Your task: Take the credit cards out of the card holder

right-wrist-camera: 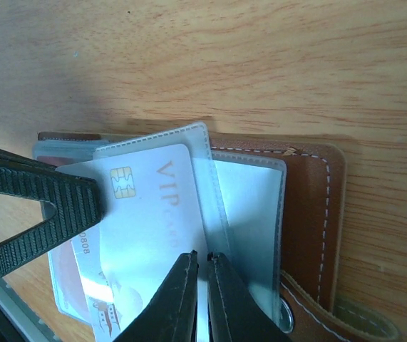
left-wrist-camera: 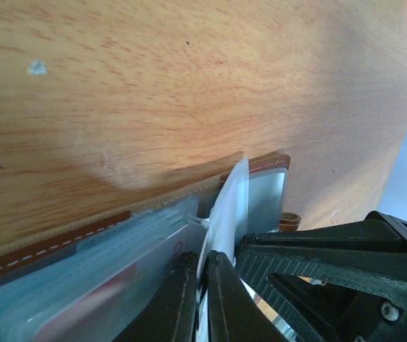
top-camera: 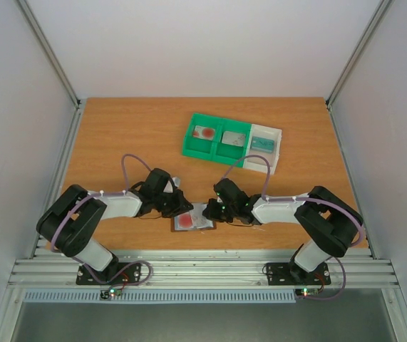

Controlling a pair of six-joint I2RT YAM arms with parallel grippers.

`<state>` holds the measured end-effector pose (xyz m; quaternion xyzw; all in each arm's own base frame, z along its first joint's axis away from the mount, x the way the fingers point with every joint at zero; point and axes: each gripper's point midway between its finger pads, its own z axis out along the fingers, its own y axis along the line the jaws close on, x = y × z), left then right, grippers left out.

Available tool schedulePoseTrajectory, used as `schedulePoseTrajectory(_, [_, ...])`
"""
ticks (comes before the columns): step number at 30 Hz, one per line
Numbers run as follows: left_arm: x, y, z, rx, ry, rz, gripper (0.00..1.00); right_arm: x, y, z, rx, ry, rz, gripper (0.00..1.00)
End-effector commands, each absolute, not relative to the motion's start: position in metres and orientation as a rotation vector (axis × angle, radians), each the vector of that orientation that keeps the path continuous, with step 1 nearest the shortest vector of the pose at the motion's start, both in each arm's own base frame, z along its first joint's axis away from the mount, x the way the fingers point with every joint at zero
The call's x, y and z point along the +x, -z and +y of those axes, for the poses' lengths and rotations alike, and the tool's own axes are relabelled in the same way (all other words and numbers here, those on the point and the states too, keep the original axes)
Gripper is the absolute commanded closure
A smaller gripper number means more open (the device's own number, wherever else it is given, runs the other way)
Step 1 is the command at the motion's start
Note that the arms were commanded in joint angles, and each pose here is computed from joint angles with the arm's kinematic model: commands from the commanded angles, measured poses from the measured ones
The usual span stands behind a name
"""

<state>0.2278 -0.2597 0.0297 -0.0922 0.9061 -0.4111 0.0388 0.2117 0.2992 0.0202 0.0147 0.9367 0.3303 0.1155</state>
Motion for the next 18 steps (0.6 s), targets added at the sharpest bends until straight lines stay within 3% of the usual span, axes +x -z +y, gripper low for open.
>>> schedulePoseTrajectory(1, [0.228, -0.035, -0.257, -0.244, 1.225, 2.762, 0.96, 0.197, 0.011, 0.275, 0.100, -0.823, 2.854, 0.92])
schedulePoseTrajectory(6, [0.226, -0.035, -0.254, -0.225, 1.198, 2.774, 0.99, 0.198, 0.011, 0.272, 0.111, -0.796, 2.850, 0.93])
schedulePoseTrajectory(10, [0.225, -0.038, -0.252, -0.216, 1.178, 2.779, 0.91, 0.196, 0.014, 0.266, 0.124, -0.756, 2.868, 0.93])
schedulePoseTrajectory(14, [0.221, -0.037, -0.245, -0.202, 1.122, 2.812, 0.99, 0.196, 0.014, 0.265, 0.129, -0.750, 2.868, 0.93])
schedulePoseTrajectory(18, [0.219, -0.040, -0.243, -0.194, 1.117, 2.813, 1.00, 0.197, 0.013, 0.265, 0.131, -0.750, 2.866, 0.93])
